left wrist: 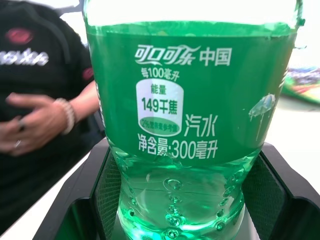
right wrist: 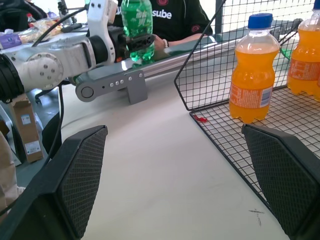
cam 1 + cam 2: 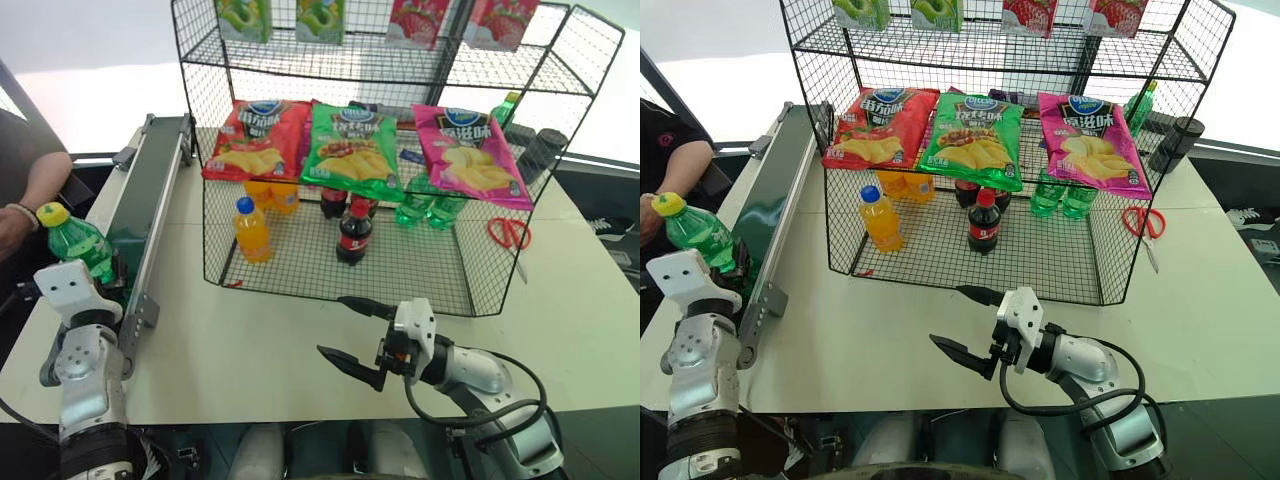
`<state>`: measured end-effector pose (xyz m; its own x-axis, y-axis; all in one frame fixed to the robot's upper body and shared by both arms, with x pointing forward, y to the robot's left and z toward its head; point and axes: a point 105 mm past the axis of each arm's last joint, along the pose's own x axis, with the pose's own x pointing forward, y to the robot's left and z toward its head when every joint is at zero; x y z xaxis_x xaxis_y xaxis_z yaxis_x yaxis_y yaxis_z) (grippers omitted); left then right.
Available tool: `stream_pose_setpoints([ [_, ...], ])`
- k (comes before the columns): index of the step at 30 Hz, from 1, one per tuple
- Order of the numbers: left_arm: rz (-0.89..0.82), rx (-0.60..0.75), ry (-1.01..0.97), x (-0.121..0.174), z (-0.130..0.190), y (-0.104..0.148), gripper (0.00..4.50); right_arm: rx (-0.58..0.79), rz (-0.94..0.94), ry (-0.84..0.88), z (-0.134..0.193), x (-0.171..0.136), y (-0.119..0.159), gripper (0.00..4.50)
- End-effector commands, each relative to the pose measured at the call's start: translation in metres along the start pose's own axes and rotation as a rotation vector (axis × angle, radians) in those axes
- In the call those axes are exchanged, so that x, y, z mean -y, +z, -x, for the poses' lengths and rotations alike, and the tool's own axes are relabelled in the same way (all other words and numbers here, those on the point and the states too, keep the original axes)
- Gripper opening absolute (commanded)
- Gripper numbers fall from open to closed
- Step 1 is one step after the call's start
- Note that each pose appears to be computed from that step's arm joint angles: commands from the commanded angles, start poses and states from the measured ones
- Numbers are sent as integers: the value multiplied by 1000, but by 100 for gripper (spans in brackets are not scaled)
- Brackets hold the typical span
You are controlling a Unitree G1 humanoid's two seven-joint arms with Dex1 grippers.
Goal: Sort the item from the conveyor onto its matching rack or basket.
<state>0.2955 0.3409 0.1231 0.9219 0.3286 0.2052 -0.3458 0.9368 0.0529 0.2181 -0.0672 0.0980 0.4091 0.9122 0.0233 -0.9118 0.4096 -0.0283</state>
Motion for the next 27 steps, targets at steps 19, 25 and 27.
stream_pose_setpoints([
  [19, 39, 94, -1357, 220, 89, 58, 291, 106, 35, -148, 0, 37, 48, 450],
  [25, 27, 142, -1544, 254, 99, 56, 291, 123, 26, -145, -5, 30, 61, 450],
  [27, 14, 159, -1594, 261, 102, 54, 291, 122, 22, -147, -5, 28, 62, 450],
])
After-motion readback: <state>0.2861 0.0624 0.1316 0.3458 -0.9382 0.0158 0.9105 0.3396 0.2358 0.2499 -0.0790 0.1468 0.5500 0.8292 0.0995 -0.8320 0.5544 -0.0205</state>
